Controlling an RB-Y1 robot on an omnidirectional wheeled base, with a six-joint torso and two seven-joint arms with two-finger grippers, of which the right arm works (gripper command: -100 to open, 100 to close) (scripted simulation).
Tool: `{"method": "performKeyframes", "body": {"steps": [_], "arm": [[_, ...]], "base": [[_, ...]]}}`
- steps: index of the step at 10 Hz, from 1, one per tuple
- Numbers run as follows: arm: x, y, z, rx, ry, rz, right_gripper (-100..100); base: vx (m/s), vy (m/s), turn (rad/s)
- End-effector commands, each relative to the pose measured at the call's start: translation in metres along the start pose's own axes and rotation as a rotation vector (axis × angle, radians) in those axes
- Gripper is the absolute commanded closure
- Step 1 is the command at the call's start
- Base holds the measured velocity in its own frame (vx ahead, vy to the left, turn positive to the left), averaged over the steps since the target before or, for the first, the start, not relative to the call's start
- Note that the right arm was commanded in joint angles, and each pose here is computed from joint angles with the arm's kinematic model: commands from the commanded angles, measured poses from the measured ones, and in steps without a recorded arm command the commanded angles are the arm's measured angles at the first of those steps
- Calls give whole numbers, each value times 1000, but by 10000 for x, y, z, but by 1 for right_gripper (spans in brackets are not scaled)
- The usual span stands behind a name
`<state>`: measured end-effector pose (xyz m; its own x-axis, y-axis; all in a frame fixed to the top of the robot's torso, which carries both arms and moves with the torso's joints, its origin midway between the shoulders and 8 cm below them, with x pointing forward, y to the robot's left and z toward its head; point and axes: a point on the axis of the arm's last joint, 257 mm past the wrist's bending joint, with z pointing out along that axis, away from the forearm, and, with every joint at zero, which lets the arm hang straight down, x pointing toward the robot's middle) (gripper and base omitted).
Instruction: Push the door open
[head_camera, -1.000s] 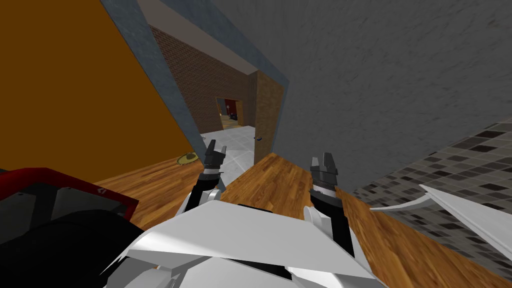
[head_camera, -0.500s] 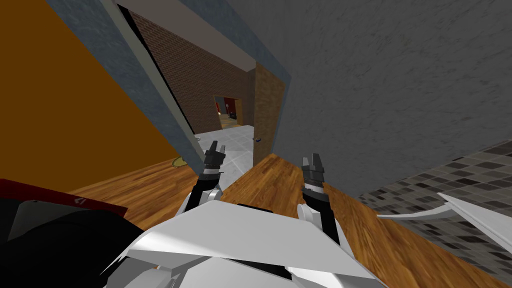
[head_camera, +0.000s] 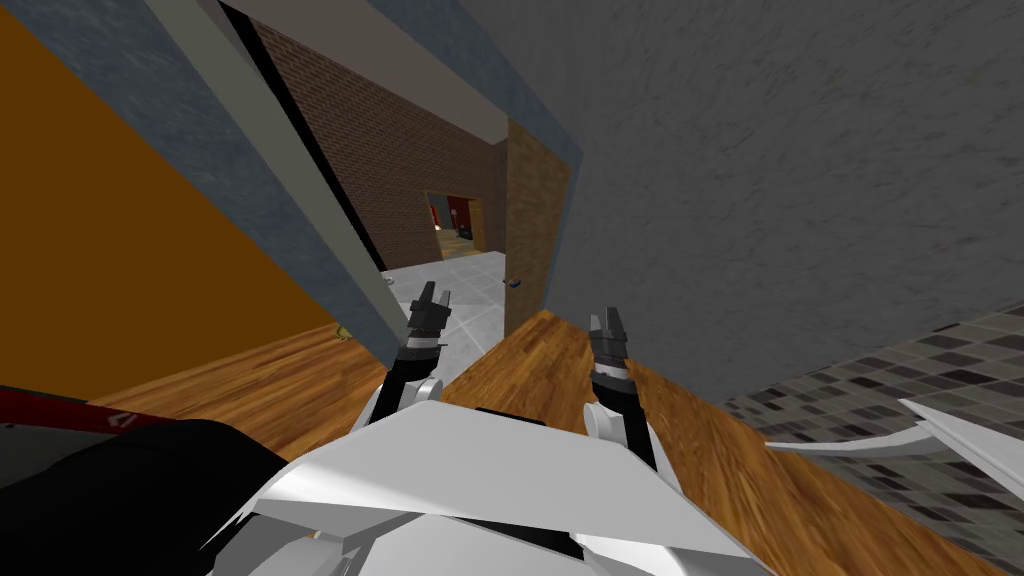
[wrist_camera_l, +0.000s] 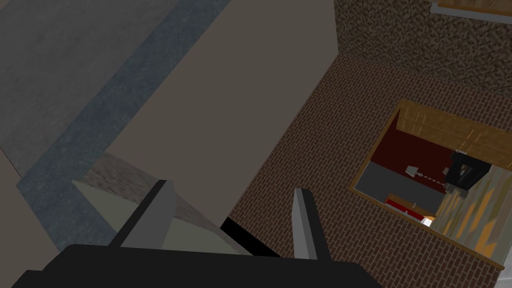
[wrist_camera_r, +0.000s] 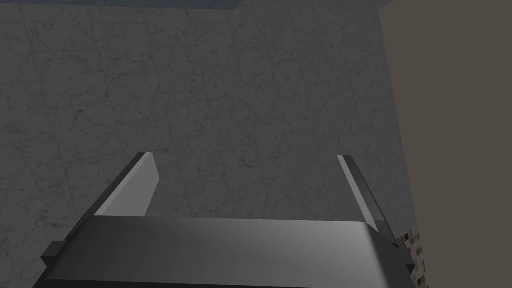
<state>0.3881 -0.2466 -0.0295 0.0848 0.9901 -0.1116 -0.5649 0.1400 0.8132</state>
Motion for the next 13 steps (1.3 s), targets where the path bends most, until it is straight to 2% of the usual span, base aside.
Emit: {"method": "performKeyframes", "body": {"steps": [1,7,9,11,13], "arm": [[122,-82,-25,8,18,24,-100],[727,-470,-115,59,122,142,-100],[795,-508,-130,65,134,154,-100],[1070,-653,-204,90,183,200,-100],[1215,-725,-250,103,210,223,-100]], "base": [[126,-12,-1],[155,-17,-4],[99,-29,0],[130,-14,-7],[151,-27,-3]]}}
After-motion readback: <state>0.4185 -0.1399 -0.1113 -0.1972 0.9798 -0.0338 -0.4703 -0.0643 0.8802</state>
